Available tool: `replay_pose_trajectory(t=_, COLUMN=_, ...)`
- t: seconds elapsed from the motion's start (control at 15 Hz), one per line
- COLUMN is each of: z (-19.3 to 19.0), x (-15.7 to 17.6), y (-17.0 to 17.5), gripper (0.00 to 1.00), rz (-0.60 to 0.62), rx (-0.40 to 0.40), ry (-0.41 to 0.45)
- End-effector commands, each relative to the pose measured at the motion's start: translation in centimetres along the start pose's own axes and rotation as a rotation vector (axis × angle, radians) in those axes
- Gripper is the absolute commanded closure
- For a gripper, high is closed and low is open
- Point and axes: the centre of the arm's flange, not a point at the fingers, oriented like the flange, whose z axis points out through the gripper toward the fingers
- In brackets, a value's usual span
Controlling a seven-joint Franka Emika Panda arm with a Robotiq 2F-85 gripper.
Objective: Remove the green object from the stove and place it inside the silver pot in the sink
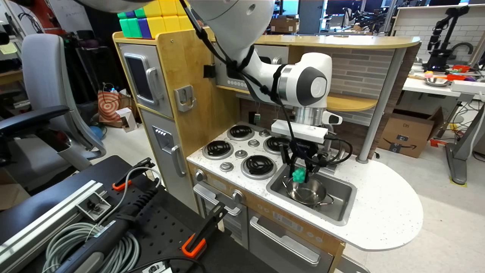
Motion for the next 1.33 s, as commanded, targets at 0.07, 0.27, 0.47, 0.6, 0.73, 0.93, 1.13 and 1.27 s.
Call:
replay_pose_trajectory(t=0.07, z=1.2, x=2.2, y=-0.1, gripper=0.77, rz=0.099, rx=-0.026, ry=0.039)
replay_pose_trajectory(t=0.27, z=1.7, x=2.4, y=-0.1, gripper=0.25, rz=0.132, rx=-0.033, ry=0.056)
replay_pose_trajectory(t=0.47, z=1.8, x=2.5, y=-0.2, gripper=0.05, rz=0.148, rx=-0.029, ry=0.057)
replay_pose_trajectory(t=0.6, z=1.3, x=1.6, y=-0.4, gripper=0.00, rz=0.137, rx=-0.024, ry=0.056)
replay_pose_trajectory(t=0.73, z=0.2, x=-0.5, y=-0.9, gripper=0.00, rz=0.090, rx=-0.017, ry=0.065)
replay_pose_trajectory(t=0.93, z=-1.6, x=-3.3, y=-1.1, gripper=0.00, rz=0.011, rx=-0.023, ry=0.096)
replay_pose_trajectory(t=1.13, z=-4.1, x=-6.3, y=-0.3, gripper=0.00, rz=-0.046, rx=-0.030, ry=0.165)
replay_pose_trajectory(t=1.27, z=-5.8, x=-7.9, y=0.4, gripper=0.00, rz=-0.071, rx=-0.031, ry=0.217)
